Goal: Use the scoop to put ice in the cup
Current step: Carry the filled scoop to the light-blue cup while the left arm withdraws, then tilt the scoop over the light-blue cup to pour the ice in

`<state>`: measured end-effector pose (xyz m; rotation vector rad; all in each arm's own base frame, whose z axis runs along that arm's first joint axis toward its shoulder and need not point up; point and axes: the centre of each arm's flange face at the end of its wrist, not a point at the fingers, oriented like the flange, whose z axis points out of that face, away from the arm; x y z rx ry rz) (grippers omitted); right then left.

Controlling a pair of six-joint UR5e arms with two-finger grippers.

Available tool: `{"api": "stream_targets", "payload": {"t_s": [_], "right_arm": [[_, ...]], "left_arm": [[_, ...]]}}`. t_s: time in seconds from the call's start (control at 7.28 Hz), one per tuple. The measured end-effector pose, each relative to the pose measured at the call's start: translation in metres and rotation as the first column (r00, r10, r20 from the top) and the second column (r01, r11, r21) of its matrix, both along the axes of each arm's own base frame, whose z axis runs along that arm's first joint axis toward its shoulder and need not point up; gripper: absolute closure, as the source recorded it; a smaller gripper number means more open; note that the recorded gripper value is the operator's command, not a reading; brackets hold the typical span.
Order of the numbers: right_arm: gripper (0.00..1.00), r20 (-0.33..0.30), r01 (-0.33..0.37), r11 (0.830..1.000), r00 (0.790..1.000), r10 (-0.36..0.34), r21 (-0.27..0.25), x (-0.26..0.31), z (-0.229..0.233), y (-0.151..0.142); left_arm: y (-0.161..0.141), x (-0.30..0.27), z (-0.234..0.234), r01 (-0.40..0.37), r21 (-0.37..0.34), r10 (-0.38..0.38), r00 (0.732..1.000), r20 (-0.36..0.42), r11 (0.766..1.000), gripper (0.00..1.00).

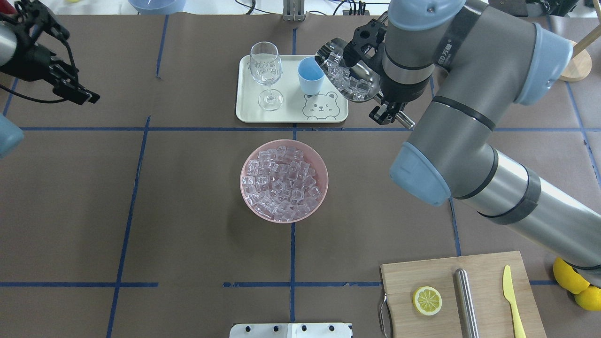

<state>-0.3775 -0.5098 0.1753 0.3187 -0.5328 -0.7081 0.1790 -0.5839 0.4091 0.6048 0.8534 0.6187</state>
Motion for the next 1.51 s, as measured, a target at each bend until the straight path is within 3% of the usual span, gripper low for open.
{"api": "stream_targets", "payload": {"t_s": [0.41,0.69,1.1,1.51], "right_arm": [[1.00,-0.040,-0.015,0.998,0.999,0.012,-0.057,-0.032,-0.010,-0.033],[1.00,-0.062,-0.005,0.991,0.998,-0.003,-0.131,-0.054,-0.003,-0.051],[1.00,-0.095,0.013,0.963,0.995,-0.040,-0.268,-0.091,0.010,-0.080],[1.00,-0.127,0.014,0.944,0.990,-0.059,-0.329,-0.106,0.016,-0.095]], "left_arm": [[-0.008,-0.064,-0.006,0.069,-0.093,-0.067,0.998,0.018,0.993,0.00],[-0.011,-0.080,0.000,0.090,-0.136,-0.086,0.996,0.037,0.987,0.00],[-0.016,-0.107,0.021,0.075,-0.181,-0.058,0.993,0.100,0.981,0.00],[-0.016,-0.113,0.030,0.072,-0.197,-0.050,0.992,0.113,0.978,0.00]]}}
